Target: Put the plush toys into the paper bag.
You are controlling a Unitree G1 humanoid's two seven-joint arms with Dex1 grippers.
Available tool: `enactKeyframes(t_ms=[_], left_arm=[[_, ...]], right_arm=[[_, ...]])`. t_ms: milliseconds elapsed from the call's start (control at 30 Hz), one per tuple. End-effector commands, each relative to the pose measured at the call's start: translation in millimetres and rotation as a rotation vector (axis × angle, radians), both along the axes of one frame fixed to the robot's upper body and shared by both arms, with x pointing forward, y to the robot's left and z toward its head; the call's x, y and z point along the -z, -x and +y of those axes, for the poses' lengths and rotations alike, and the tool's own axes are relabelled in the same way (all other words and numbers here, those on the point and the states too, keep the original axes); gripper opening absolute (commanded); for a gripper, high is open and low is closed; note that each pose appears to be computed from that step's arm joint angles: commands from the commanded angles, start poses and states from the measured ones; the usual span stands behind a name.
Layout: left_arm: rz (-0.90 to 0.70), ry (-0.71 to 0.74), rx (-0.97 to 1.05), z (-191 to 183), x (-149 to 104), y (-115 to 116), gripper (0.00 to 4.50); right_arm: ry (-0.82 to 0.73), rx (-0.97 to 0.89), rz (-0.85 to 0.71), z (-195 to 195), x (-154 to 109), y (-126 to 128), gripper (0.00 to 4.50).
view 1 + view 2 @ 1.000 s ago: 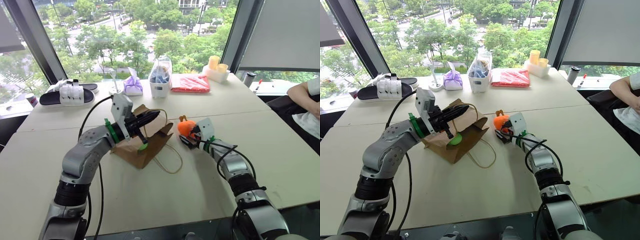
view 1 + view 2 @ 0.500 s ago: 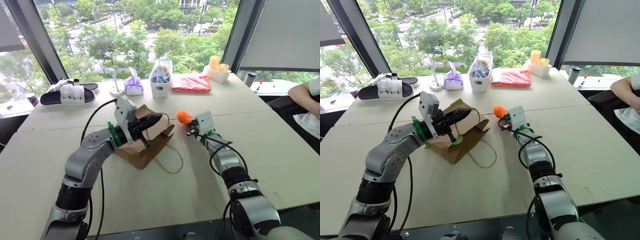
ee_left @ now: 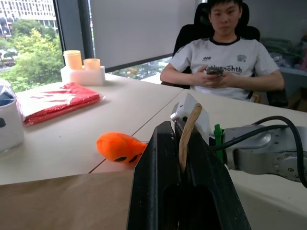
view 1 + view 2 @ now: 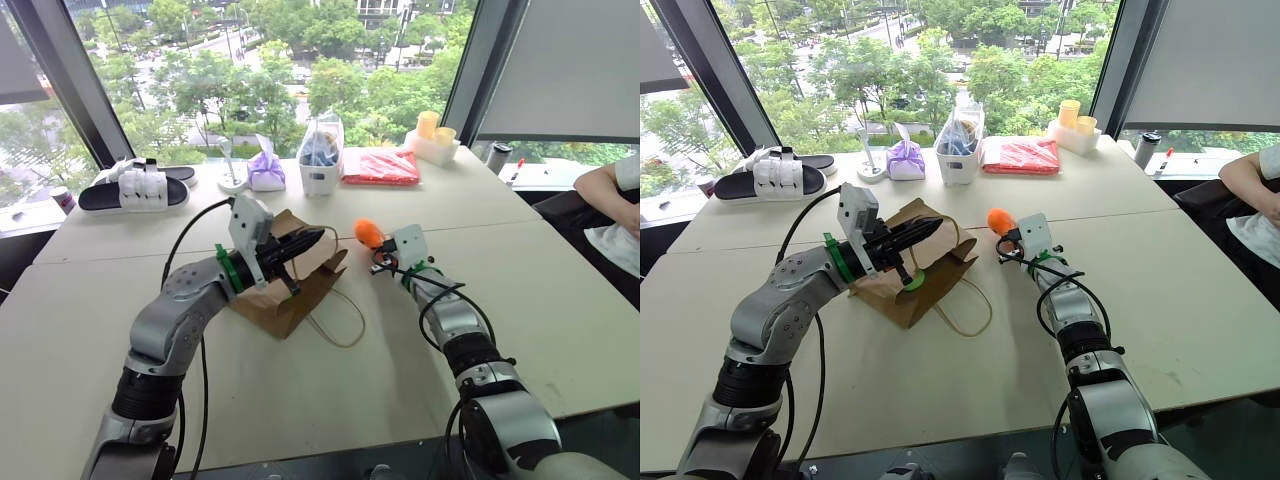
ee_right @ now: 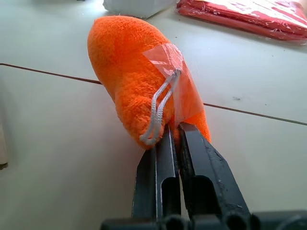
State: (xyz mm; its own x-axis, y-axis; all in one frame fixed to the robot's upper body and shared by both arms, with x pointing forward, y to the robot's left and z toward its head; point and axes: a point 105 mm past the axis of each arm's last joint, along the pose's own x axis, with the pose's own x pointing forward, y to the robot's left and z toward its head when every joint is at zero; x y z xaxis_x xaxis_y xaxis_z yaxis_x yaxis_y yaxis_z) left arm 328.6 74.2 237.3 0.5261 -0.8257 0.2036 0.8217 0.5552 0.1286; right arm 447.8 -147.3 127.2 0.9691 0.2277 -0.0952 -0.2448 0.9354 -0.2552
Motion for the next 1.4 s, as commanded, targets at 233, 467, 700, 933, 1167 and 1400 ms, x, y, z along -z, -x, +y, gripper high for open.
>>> enactKeyframes(t_ms=[233, 467, 700, 933, 1167, 1400], left_arm=[[-0.063, 0.007, 0.009, -1.9, -11.5, 6.2, 0.0], [-0.063, 0.001, 0.003, 1.6, -10.6, 6.5, 0.0], [-0.068, 0.0, -0.007, 5.7, -12.2, 2.1, 0.0], [-0.076, 0.035, -0.006, 9.5, -26.4, -6.8, 0.0], [-0.074, 0.045, 0.026, 5.2, -34.5, -7.2, 0.0], [-0.067, 0.058, 0.045, 3.4, -39.5, -3.0, 0.0]], right_arm=[[0.007, -0.06, -0.075, 6.4, -27.1, 6.9, 0.03], [0.025, -0.145, -0.103, 10.1, -50.1, 55.4, 0.03], [0.032, -0.226, -0.068, 8.7, -66.1, 106.0, 0.03], [0.034, -0.363, 0.014, 27.4, -59.8, 147.0, 0.03], [0.015, -0.429, 0.031, 67.0, -42.1, 132.0, 0.03], [-0.018, -0.495, 0.017, 111.2, -32.3, 103.4, 0.03]])
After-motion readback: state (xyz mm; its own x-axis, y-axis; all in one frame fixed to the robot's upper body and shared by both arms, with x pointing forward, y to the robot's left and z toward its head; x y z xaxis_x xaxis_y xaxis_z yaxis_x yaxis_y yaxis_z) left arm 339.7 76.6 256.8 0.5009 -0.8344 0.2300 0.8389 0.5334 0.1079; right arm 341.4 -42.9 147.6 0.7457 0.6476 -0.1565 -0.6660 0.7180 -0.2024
